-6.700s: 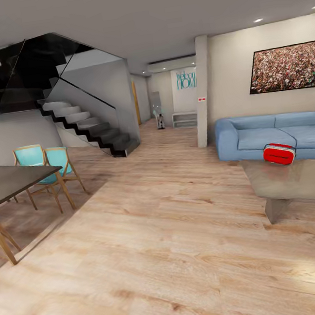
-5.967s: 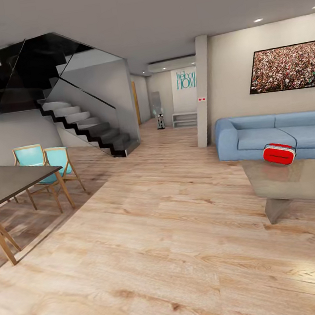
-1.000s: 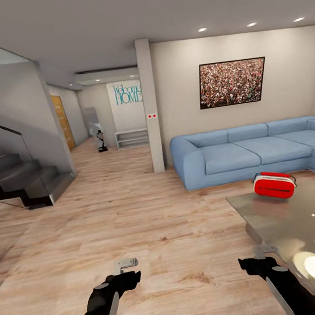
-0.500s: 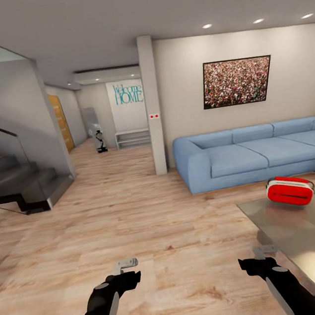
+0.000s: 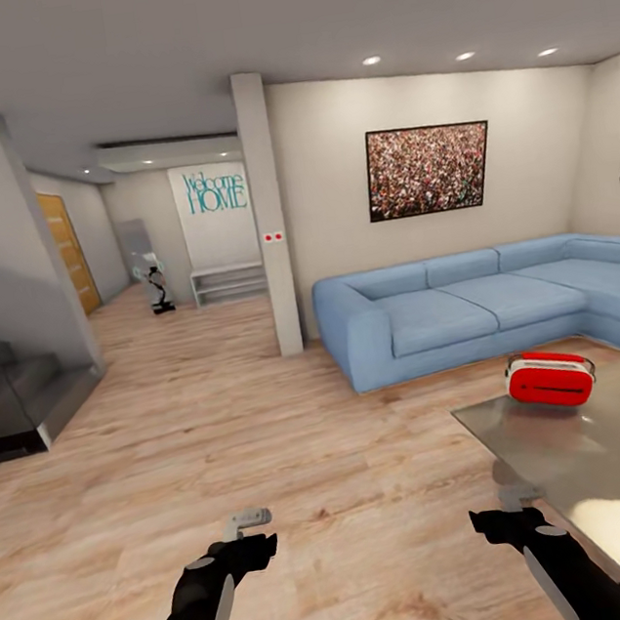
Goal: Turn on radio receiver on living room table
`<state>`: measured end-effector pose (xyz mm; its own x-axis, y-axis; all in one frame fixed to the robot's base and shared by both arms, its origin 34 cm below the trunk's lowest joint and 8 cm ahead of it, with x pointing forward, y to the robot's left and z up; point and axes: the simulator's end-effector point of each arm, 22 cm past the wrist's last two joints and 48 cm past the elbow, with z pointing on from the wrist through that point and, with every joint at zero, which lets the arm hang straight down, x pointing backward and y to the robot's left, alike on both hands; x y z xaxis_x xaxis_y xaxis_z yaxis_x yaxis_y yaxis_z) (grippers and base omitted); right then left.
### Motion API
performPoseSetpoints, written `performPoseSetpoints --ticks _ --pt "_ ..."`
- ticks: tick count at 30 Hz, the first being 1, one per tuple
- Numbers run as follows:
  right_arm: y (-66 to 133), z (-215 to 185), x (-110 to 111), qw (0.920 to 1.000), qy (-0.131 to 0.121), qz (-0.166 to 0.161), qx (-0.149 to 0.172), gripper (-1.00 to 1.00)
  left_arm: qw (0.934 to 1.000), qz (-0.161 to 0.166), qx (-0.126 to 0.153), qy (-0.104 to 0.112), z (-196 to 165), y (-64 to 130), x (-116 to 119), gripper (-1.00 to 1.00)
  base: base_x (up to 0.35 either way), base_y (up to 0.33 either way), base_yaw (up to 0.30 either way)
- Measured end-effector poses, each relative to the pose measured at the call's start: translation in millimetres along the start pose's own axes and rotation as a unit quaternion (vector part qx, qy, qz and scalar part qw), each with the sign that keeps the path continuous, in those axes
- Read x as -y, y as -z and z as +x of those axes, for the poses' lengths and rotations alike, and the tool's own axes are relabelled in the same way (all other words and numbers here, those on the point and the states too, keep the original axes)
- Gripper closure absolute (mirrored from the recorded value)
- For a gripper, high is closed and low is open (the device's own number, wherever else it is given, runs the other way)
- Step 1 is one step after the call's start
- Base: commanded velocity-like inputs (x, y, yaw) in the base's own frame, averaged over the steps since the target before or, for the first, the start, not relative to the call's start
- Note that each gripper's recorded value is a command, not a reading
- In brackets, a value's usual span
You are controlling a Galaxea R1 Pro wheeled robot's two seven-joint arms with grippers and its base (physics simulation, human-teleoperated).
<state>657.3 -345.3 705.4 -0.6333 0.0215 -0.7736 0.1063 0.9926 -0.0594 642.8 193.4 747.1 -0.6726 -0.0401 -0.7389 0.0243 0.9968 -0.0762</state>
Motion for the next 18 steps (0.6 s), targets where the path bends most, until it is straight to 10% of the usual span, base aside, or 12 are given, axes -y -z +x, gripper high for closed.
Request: performPoseSetpoints --ticks 18 --pt "2.8 -5.6 -0.3 1.0000 -0.001 -0.001 0.006 -1.00 1.0000 0.000 0.006 0.000 -5.0 3.3 0.2 -1.00 0.268 0.231 -0.259"
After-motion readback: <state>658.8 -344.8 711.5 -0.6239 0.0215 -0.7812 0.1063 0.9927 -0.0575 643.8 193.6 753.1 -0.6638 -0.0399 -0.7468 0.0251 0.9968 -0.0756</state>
